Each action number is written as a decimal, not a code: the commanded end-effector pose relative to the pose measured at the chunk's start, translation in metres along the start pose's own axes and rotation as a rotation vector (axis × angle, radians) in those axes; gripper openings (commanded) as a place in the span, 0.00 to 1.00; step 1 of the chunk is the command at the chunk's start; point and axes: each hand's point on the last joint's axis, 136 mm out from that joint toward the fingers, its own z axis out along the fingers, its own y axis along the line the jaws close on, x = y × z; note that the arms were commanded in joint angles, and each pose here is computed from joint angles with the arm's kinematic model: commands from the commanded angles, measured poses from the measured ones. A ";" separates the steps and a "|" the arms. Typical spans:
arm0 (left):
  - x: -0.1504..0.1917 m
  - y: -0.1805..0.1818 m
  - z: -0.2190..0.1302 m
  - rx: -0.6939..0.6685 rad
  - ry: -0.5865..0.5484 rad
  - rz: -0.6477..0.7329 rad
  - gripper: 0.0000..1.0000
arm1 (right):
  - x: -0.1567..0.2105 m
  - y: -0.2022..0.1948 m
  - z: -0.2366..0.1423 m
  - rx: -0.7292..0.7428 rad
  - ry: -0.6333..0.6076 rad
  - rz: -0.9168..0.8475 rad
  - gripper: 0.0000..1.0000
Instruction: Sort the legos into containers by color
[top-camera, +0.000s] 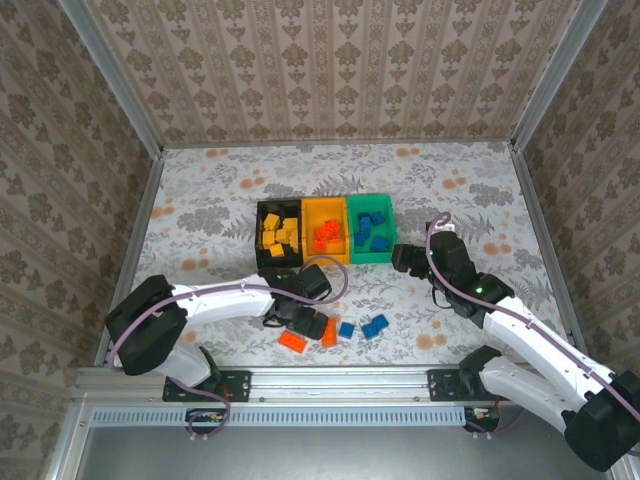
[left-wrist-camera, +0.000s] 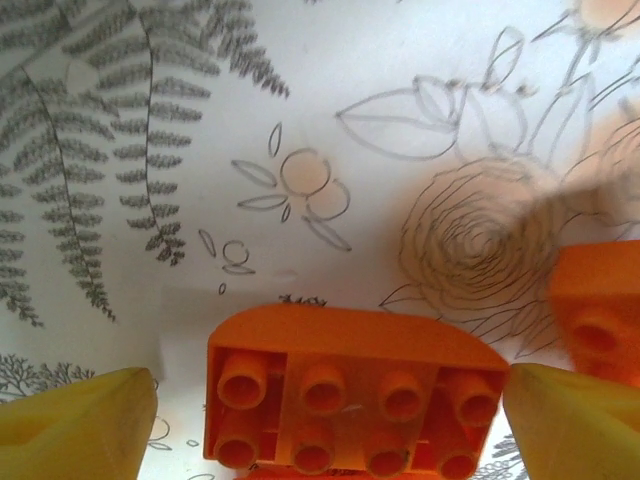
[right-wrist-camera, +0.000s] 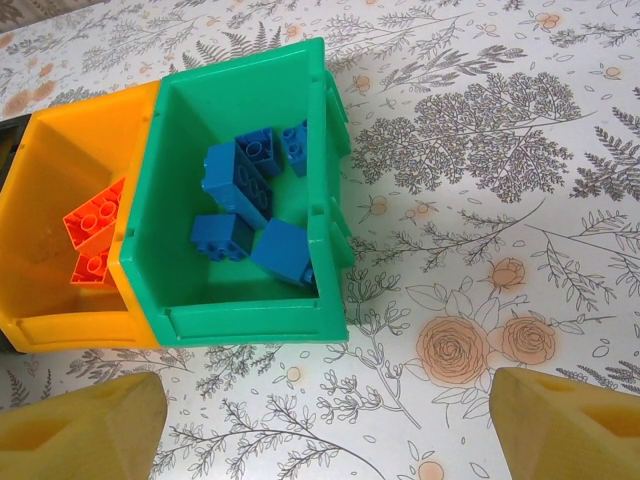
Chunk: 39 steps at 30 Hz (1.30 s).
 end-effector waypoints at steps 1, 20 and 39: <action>0.021 0.013 0.009 -0.057 0.074 -0.001 0.88 | 0.002 -0.008 0.001 0.032 0.003 -0.012 0.86; -0.042 0.000 -0.055 -0.025 -0.155 0.034 0.62 | 0.000 -0.007 -0.001 0.025 -0.001 -0.001 0.86; -0.244 0.023 -0.083 -0.004 -0.419 -0.040 0.64 | 0.005 -0.011 0.000 0.033 0.016 0.000 0.86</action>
